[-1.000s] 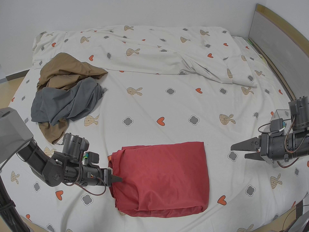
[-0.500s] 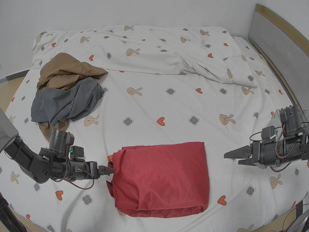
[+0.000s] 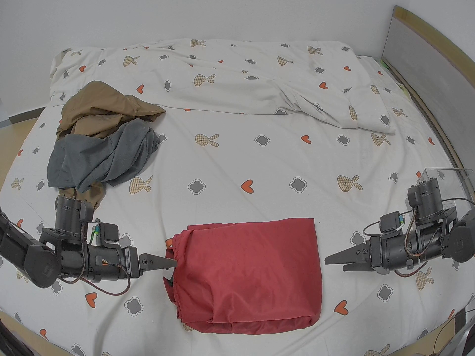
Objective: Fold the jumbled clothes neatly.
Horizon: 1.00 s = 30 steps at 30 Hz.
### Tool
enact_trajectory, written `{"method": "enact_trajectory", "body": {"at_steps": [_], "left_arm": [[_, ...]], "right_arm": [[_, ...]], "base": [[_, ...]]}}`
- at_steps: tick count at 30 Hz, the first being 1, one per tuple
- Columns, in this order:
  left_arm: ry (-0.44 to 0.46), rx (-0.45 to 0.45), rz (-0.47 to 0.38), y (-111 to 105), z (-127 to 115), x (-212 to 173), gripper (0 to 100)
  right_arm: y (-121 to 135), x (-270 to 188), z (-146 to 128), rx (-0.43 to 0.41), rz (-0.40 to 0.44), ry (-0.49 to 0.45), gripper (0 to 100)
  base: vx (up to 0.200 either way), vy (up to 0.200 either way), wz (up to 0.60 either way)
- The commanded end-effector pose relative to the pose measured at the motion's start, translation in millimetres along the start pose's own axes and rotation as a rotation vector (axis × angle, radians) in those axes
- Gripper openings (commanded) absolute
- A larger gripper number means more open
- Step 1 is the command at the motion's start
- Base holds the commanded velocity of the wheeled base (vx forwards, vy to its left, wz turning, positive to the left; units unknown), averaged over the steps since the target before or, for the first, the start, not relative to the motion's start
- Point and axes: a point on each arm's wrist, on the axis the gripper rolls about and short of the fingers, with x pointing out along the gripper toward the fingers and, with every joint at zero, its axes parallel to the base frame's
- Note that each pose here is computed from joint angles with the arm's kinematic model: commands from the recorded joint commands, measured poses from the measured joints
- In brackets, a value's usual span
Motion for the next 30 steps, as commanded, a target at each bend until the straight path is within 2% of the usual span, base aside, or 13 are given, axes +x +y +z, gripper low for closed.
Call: {"method": "enact_trajectory", "body": {"at_steps": [1, 3, 4, 7, 11, 14, 15, 17, 19, 20, 21, 23, 30], "left_arm": [[0.053, 0.051, -0.257, -35, -1, -9, 100], [0.101, 0.073, -0.335, -44, -2, -3, 100], [0.101, 0.073, -0.335, -44, -2, -3, 100], [0.208, 0.096, -0.377, -57, -6, 30, 100], [0.276, 0.091, -0.310, -55, -17, 63, 100], [0.307, 0.089, -0.240, -52, -28, 78, 100], [0.307, 0.089, -0.240, -52, -28, 78, 100], [0.329, 0.082, -0.192, -48, -36, 86, 100], [0.334, 0.076, -0.180, -46, -37, 87, 100], [0.337, 0.058, -0.162, -39, -38, 85, 100], [0.339, 0.055, -0.160, -38, -39, 85, 100], [0.338, 0.025, -0.125, -23, -41, 79, 100], [0.335, 0.019, -0.065, 9, -44, 73, 100]], "right_arm": [[15, 8, 3, -0.056, 0.126, 0.045, 100], [23, 13, 5, -0.092, 0.194, 0.066, 100], [23, 13, 5, -0.092, 0.194, 0.066, 100], [32, 42, 3, -0.114, 0.236, 0.162, 100], [30, 71, 0, -0.105, 0.232, 0.239, 100], [29, 87, 0, -0.103, 0.228, 0.268, 100], [29, 87, 0, -0.103, 0.228, 0.268, 100], [21, 102, 5, -0.094, 0.180, 0.261, 100], [17, 107, 7, -0.087, 0.143, 0.248, 100], [10, 113, 8, -0.076, 0.076, 0.231, 100], [10, 114, 8, -0.075, 0.071, 0.229, 100], [0, 116, 3, -0.059, -0.011, 0.219, 100], [-9, 109, -2, -0.031, -0.046, 0.218, 100]], "base": [[0.000, 0.000, 0.00], [0.000, 0.000, 0.00], [0.000, 0.000, 0.00], [0.000, 0.000, 0.00], [0.000, 0.000, 0.00], [0.000, 0.000, 0.00], [0.000, 0.000, 0.00], [0.000, 0.000, 0.00], [0.000, 0.000, 0.00], [0.000, 0.000, 0.00], [0.000, 0.000, 0.00], [0.000, 0.000, 0.00], [0.000, 0.000, 0.00]]}}
